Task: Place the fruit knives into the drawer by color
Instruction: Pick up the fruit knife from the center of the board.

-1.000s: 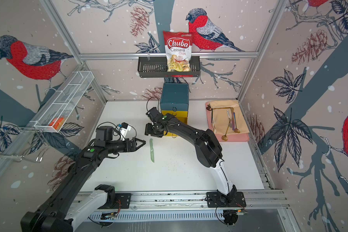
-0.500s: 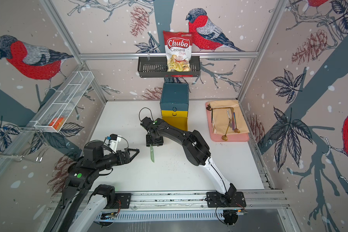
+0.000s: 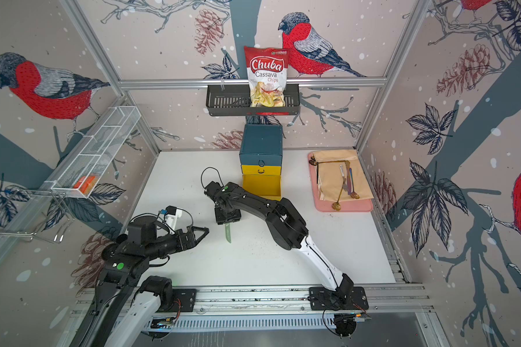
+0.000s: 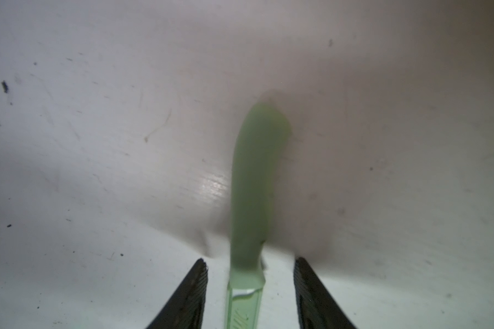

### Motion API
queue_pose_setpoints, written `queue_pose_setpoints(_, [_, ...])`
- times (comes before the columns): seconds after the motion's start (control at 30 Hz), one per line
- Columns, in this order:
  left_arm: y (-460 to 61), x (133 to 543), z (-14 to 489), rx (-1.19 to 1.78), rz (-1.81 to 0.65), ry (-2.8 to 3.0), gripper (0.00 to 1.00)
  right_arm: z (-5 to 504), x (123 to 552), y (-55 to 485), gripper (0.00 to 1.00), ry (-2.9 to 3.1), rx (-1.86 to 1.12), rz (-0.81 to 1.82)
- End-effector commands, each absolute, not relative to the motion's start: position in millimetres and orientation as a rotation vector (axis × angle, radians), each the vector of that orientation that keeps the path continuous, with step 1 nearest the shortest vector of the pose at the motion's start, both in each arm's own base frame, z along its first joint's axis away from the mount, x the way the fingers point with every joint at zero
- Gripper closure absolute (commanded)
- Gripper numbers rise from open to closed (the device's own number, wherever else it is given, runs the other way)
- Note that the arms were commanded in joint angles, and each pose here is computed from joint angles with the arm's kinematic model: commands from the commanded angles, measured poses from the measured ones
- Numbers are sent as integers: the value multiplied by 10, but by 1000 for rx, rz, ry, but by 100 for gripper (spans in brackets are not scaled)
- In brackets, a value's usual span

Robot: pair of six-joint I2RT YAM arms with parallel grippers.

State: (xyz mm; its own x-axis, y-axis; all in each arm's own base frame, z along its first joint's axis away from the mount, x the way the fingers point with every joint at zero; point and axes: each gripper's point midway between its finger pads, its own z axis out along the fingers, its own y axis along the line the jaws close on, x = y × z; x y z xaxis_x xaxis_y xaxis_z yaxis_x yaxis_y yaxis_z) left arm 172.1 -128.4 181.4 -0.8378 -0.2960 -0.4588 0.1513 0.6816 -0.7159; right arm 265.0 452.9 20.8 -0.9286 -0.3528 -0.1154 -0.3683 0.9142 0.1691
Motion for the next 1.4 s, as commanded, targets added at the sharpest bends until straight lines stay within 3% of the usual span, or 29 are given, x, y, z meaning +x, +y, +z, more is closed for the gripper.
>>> queue_pose_setpoints(0.0, [-1323, 1720, 1846, -90, -1098, 2318, 3, 99, 2651, 4443, 52, 2987, -603, 190])
queue_pose_setpoints(0.7, [-1338, 1721, 1830, -72, -1107, 2314, 3, -104, 2547, 4407, 100, 3008, -648, 113])
queue_pose_setpoints(1.37, [-1439, 2021, 1986, -5, -1136, 2282, 3, 293, 2550, 4106, 100, 3016, -503, 120])
